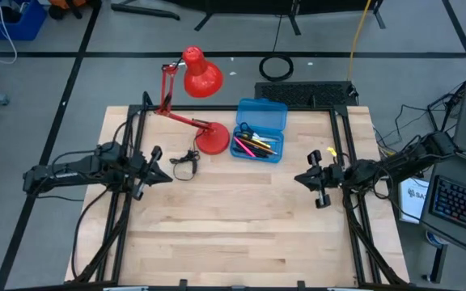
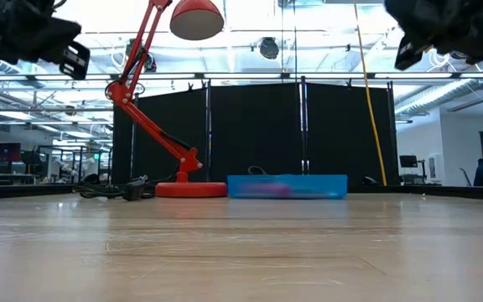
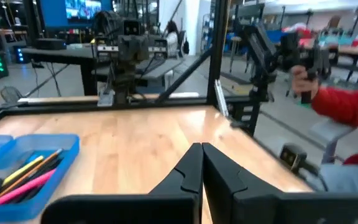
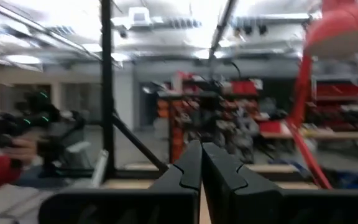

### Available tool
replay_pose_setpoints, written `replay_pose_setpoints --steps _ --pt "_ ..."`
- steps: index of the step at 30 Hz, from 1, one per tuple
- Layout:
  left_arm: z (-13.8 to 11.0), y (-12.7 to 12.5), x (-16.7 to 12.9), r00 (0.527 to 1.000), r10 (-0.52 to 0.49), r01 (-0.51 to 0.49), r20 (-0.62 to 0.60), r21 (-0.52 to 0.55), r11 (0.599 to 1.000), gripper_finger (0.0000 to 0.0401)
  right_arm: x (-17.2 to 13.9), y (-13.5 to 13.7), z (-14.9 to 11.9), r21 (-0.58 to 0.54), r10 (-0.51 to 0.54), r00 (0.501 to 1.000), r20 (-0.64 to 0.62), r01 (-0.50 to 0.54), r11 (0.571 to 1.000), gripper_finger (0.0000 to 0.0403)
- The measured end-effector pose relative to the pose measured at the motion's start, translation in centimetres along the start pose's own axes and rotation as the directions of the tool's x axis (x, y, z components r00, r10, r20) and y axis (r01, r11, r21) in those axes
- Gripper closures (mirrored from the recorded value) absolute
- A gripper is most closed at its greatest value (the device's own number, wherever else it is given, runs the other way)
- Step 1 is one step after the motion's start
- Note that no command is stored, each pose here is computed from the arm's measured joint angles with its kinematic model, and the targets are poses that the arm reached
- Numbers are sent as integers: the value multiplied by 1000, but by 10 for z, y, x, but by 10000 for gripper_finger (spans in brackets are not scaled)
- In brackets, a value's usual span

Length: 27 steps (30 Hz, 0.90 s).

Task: Pick & place school supplies into a supply box
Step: Return to Home Position

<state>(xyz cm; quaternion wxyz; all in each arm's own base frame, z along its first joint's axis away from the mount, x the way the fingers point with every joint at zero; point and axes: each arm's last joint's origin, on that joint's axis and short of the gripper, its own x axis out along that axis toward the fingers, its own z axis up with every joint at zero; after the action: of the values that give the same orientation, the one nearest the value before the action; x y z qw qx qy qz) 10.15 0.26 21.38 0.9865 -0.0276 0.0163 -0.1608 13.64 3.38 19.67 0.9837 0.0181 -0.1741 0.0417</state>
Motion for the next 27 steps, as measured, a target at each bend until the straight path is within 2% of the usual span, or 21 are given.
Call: replay_pose_setpoints --steps 5,7,11,14,19,22,27 --pt "-7 0 -3 997 62 -60 -35 49 997 377 0 -3 -4 2 -113 993 -39 113 994 403" --pt "-7 1 -4 996 82 -80 -29 55 995 377 0 -4 -4 22 -128 991 -42 129 991 403" --pt "-7 3 -4 988 151 -149 -28 60 987 382 -1 -3 -7 20 -114 991 -70 116 993 403" --pt "-7 5 -4 977 213 -211 -30 73 975 391 -1 -1 -9 16 -67 993 -97 69 998 403" --pt "-7 8 -5 950 311 -307 -26 91 947 396 -1 -1 -10 10 -64 993 -103 65 998 403" --pt "-5 8 -5 944 329 -327 -11 60 943 382 -1 -1 -10 10 -64 993 -103 65 998 403" --pt "-6 8 -5 944 329 -327 -13 65 943 361 -1 -1 -10 10 -64 993 -103 65 998 403"
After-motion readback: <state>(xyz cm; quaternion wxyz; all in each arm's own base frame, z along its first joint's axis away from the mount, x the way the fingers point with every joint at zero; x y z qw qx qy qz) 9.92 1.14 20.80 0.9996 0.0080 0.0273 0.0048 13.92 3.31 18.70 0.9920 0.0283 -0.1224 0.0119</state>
